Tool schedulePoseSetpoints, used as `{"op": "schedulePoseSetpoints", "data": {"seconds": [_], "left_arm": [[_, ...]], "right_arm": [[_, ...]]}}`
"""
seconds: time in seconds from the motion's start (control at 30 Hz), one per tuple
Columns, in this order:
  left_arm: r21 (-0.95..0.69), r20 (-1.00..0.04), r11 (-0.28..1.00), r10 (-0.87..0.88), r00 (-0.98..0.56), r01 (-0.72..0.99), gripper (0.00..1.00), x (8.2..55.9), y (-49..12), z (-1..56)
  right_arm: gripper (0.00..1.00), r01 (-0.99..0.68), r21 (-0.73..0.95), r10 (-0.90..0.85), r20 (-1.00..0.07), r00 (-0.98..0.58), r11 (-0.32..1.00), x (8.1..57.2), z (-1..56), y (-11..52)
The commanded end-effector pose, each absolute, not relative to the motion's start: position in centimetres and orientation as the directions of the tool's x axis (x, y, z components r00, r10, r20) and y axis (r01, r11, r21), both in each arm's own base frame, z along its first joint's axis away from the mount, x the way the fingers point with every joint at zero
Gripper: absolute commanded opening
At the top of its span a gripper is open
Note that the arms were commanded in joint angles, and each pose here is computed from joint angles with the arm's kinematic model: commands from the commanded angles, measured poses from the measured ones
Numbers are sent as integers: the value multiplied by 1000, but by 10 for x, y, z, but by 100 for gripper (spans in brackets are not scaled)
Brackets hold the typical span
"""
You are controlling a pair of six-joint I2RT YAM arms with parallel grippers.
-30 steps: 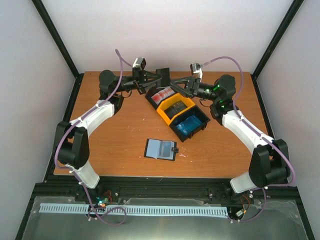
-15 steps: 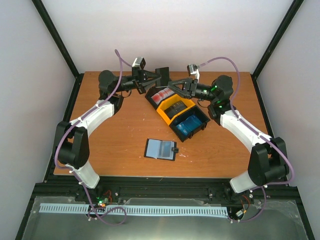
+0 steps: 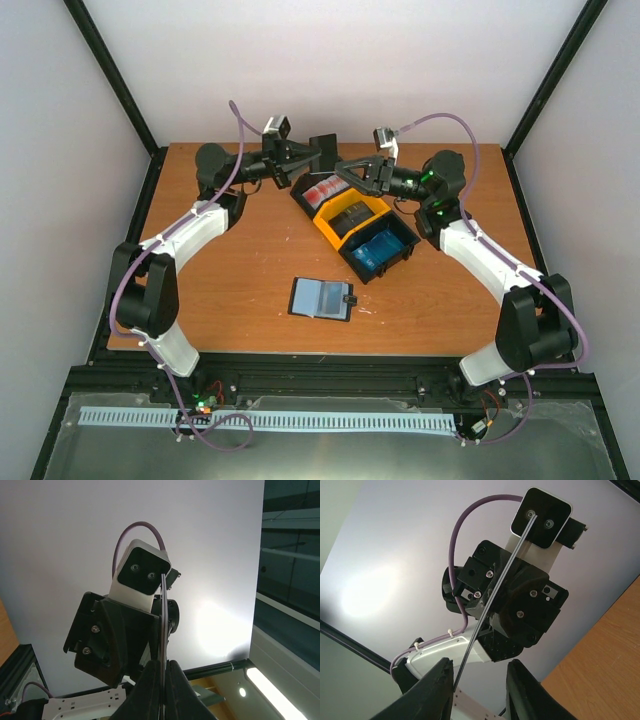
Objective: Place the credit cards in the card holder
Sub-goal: Pick up the credit card from the storage box.
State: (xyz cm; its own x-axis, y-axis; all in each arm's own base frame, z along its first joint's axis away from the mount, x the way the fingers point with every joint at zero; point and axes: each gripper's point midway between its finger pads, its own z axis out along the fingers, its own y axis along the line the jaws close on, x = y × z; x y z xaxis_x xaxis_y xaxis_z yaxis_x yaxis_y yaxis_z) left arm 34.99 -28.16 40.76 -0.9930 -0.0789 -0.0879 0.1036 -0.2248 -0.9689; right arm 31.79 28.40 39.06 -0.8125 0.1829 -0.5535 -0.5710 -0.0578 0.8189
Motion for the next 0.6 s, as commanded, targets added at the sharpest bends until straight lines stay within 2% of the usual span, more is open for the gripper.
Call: {"op": "schedulePoseSetpoints", "data": {"seconds": [0.0, 0.23, 0.47, 0.57], "left_arm": [[-946, -192, -246, -101, -976, 212, 1, 337, -275, 430], [-942, -304, -121, -89, -948, 313, 2, 339, -280, 409], [-927, -360, -104, -28, -933, 361, 5, 331, -283, 400], [-924, -371, -89, -20, -928, 371, 9, 331, -283, 395]], "right_arm": [[28, -545, 838, 200, -531, -824, -23, 330, 384, 288], [12, -492, 870, 156, -490, -858, 32, 339, 376, 293], [8, -452, 891, 102, -453, -886, 29, 340, 368, 305], [3, -450, 893, 103, -450, -887, 25, 343, 370, 306]]}}
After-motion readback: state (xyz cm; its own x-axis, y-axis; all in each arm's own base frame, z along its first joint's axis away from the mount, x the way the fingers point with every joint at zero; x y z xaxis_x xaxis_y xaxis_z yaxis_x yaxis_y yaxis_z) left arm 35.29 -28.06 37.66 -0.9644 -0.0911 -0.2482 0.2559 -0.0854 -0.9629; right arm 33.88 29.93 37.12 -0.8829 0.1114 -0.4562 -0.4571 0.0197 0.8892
